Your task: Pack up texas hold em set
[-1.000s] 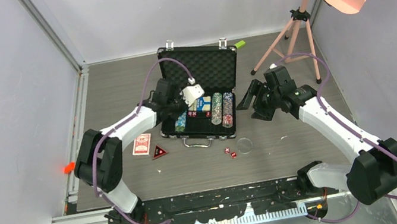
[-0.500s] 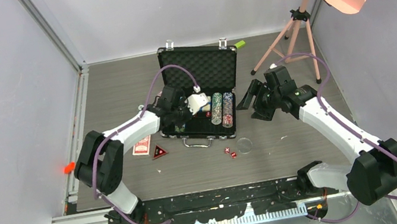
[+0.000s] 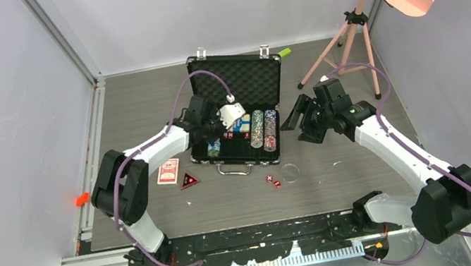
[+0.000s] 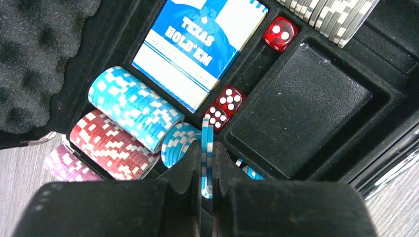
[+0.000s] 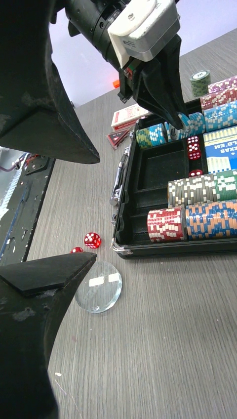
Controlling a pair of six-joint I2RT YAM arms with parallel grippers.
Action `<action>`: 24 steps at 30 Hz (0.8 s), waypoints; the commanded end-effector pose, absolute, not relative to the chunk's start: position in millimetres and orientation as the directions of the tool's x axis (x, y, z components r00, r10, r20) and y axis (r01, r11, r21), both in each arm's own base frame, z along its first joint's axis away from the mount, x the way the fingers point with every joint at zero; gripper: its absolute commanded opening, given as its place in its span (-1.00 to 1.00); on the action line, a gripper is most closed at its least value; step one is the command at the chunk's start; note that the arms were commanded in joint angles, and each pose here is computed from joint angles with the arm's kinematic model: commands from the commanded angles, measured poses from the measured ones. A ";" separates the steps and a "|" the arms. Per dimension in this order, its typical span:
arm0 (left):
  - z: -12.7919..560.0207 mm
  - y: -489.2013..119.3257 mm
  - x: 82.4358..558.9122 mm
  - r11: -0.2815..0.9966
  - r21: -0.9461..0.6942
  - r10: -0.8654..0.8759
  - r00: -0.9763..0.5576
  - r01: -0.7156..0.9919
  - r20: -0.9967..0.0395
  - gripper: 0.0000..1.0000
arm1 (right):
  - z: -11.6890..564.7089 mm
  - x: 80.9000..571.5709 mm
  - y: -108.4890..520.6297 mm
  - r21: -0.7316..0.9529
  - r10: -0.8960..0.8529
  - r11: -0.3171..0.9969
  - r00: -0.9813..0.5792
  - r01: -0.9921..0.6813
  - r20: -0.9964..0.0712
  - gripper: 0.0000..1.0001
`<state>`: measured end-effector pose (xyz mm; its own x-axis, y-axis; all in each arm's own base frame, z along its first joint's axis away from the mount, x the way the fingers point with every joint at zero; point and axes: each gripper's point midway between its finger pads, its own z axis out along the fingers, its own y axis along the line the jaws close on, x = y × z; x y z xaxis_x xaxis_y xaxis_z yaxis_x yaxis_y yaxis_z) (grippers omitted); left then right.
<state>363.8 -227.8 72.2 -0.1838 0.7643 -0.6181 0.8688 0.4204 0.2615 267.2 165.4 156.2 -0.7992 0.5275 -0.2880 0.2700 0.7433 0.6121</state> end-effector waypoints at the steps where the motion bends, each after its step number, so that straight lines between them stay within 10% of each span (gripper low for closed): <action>1: 65.3 -205.9 375.9 0.431 0.296 0.805 -0.215 0.852 -0.553 -1.00 | 176.1 273.4 168.1 0.637 0.524 0.736 -0.788 0.228 -0.323 0.43; 24: 107.5 -203.9 378.2 0.412 0.371 0.778 -0.109 0.832 -0.619 -1.00 | 181.1 273.6 168.8 0.642 0.524 0.734 -0.787 0.222 -0.326 0.43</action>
